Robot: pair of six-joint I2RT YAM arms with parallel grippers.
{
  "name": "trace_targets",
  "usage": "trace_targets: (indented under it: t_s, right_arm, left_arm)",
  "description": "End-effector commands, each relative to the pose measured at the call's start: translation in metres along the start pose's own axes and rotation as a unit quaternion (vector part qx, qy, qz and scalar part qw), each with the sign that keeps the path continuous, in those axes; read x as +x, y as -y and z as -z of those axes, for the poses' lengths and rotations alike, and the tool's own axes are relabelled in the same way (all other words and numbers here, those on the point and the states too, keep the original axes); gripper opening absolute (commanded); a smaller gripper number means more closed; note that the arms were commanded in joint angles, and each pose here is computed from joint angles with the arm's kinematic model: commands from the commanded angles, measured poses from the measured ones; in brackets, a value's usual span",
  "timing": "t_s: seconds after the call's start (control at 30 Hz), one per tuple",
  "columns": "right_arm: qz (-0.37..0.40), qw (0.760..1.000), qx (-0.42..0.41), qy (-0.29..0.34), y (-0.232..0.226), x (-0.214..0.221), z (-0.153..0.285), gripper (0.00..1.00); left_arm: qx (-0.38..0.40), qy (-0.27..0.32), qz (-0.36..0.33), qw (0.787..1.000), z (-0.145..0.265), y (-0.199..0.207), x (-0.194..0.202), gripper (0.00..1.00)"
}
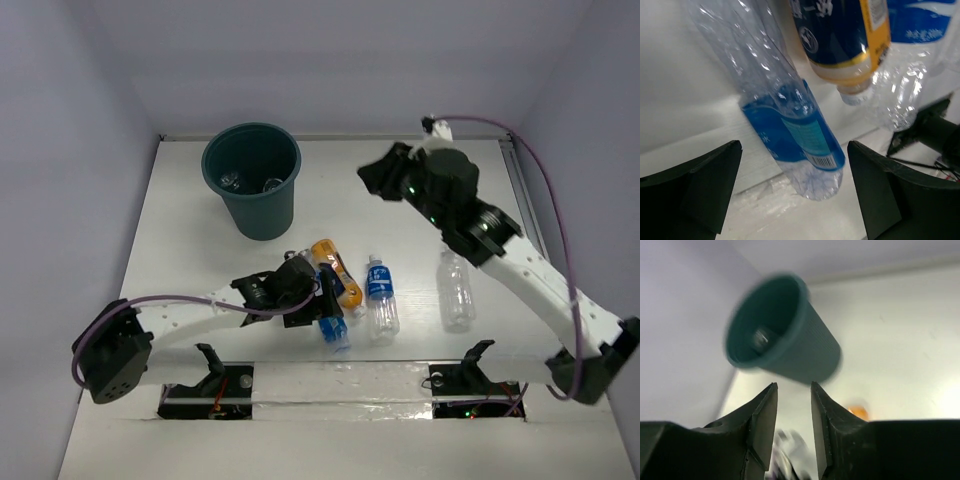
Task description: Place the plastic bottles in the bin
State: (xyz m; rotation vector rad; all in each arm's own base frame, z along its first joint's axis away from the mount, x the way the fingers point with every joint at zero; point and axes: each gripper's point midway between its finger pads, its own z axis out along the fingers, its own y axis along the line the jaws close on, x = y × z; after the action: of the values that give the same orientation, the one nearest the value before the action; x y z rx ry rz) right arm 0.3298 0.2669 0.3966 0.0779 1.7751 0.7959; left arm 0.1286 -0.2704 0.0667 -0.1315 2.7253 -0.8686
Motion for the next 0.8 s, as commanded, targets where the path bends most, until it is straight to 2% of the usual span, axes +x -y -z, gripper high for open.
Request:
trace_targets:
  t_s: [0.0,0.07,0.1,0.13,0.17,0.2,0.23,0.3,0.33,0.47,0.6,0.63,0.77]
  right_arm:
    - [0.011,0.992,0.087,-0.093,0.081,0.082,0.025,0.38]
    - [0.001,0.990,0.093,-0.107,0.099,0.096,0.050,0.41]
    - [0.003,0.983,0.108,-0.150,0.117,0.128,0.062,0.45]
    - [0.003,0.977,0.112,-0.180,0.128,0.149,0.075,0.57]
    - [0.002,0.979,0.108,-0.175,0.126,0.146,0.077,0.66]
    - [0.001,0.972,0.115,-0.205,0.137,0.169,0.085,0.76]
    - [0.001,0.970,0.115,-0.216,0.141,0.177,0.087,0.91]
    - [0.003,0.962,0.124,-0.243,0.150,0.196,0.088,0.98]
    - [0.006,0.958,0.131,-0.254,0.155,0.204,0.087,1.00]
    - [0.015,0.941,0.150,-0.303,0.169,0.234,0.074,1.00]
    - [0.009,0.929,0.166,-0.330,0.184,0.260,0.059,1.00]
    - [0.008,0.928,0.167,-0.333,0.185,0.264,0.058,0.99]
    - [0.011,0.918,0.190,-0.347,0.200,0.278,0.051,0.90]
  left_arm:
    - [-0.011,0.055,-0.005,0.998,-0.007,0.011,-0.027,0.84]
    - [-0.041,0.067,-0.012,0.997,-0.015,-0.001,-0.030,0.75]
    - [-0.048,0.068,-0.012,0.996,-0.016,-0.004,-0.030,0.72]
    - [-0.061,0.069,-0.013,0.996,-0.019,-0.010,-0.030,0.64]
    - [-0.064,0.070,-0.013,0.995,-0.020,-0.012,-0.030,0.58]
    - [-0.070,0.068,-0.013,0.995,-0.020,-0.016,-0.028,0.53]
    - [-0.071,0.068,-0.012,0.995,-0.020,-0.018,-0.028,0.44]
    - [-0.080,0.065,-0.010,0.995,-0.019,-0.026,-0.024,0.37]
    - [-0.076,0.068,-0.009,0.995,-0.015,-0.024,-0.025,0.28]
    - [-0.065,0.075,-0.014,0.995,0.003,-0.019,-0.026,0.14]
    - [-0.037,0.099,-0.014,0.994,0.048,0.002,-0.037,0.10]
    - [-0.013,0.122,-0.010,0.992,0.067,0.013,-0.044,0.10]
    - [0.020,0.187,-0.002,0.982,0.125,0.038,-0.069,0.10]
